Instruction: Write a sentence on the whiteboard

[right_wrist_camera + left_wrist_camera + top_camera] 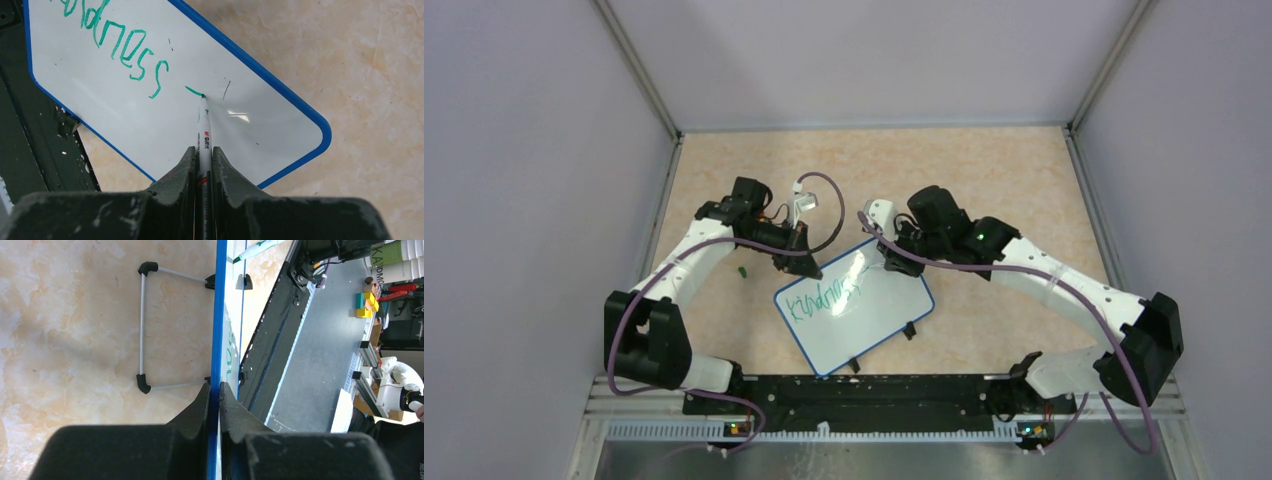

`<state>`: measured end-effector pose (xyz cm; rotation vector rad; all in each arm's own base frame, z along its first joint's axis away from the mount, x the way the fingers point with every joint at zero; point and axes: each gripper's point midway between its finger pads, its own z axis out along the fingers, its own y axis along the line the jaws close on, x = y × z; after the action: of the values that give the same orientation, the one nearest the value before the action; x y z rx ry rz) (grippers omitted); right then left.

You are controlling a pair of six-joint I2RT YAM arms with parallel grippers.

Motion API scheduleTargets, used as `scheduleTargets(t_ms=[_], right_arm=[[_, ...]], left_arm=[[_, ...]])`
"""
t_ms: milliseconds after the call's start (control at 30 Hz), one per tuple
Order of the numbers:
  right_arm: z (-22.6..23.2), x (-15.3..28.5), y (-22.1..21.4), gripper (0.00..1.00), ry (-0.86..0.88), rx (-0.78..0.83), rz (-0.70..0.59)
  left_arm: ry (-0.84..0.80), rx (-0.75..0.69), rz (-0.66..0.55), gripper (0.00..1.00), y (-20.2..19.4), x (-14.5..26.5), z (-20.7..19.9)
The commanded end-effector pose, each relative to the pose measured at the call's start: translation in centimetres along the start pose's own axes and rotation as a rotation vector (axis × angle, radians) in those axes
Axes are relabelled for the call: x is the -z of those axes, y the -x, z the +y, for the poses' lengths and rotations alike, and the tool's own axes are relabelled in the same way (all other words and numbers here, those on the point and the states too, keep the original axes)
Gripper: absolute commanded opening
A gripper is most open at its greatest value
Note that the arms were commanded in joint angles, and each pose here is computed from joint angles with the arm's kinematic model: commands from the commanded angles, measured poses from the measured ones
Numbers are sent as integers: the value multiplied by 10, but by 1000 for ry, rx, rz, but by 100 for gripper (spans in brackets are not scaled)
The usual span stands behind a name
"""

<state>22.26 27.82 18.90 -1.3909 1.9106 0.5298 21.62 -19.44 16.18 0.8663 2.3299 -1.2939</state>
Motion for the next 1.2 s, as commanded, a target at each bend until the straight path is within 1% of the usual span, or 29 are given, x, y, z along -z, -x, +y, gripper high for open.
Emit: scheduleTargets(t_ms=[0,367,600,700,833,1033,1167], right_arm=[[-6,8,11,0,-13,14,-38],[26,-3,-13,0,87,24,21],[21,0,-22,0,48,30,43],[9,7,-14,0,-7,51,34],[-3,19,9,0,-40,60,-19],[1,24,34,0,-5,61,-80],[-1,19,40,0,-2,60,-83]], left_arm=[[61,22,68,0,-17,-7,14],[60,19,65,0,-16,-7,13],[57,17,64,0,-16,-7,12],[57,20,66,0,-16,-7,12],[57,19,65,0,-16,-7,12],[58,17,64,0,-16,-7,12],[58,19,65,0,-16,-7,13]])
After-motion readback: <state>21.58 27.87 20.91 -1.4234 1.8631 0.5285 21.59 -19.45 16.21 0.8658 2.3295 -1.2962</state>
